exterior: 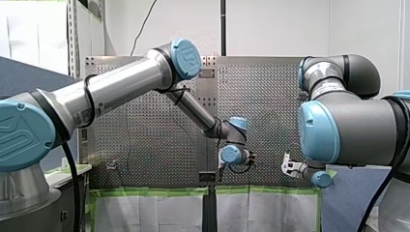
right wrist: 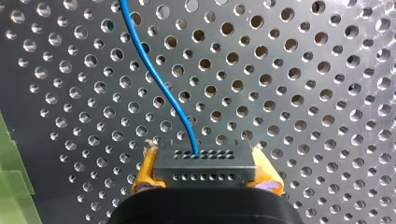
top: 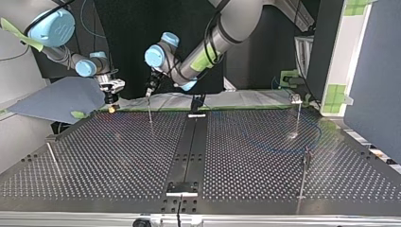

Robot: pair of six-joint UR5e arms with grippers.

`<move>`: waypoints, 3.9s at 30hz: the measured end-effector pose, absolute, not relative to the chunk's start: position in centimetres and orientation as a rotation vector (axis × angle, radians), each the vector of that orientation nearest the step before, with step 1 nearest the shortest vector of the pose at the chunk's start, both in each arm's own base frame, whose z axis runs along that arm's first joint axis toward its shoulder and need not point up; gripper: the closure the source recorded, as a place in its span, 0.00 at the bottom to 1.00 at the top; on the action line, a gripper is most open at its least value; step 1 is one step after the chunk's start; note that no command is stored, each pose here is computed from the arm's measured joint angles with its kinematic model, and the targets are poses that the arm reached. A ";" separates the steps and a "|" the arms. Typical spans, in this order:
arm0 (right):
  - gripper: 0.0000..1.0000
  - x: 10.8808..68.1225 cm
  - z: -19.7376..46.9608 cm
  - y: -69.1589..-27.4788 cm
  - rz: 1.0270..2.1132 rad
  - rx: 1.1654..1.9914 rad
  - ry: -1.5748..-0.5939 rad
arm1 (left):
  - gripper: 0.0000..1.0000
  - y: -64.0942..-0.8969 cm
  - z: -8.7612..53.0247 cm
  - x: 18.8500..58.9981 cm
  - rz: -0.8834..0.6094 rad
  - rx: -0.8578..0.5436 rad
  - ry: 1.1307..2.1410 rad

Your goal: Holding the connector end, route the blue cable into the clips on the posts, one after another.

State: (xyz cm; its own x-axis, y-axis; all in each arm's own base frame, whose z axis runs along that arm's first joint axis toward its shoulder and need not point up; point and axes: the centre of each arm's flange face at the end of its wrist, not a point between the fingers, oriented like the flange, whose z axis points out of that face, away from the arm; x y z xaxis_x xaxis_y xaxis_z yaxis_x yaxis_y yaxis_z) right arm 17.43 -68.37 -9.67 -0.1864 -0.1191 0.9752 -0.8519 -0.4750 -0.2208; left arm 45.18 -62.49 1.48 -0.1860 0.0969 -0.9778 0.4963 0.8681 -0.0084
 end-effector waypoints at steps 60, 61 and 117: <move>1.00 18.0 -9.8 -68.1 1.724 1.546 -1.135 | 0.01 -47.2 18.5 35.7 -0.321 0.250 1.809; 1.00 18.0 -9.8 -68.1 1.723 1.546 -1.137 | 0.01 -46.9 18.7 35.4 -0.320 0.250 1.810; 1.00 17.9 -9.8 -68.0 1.710 1.556 -1.130 | 0.01 -39.6 22.6 28.8 -0.311 0.232 1.805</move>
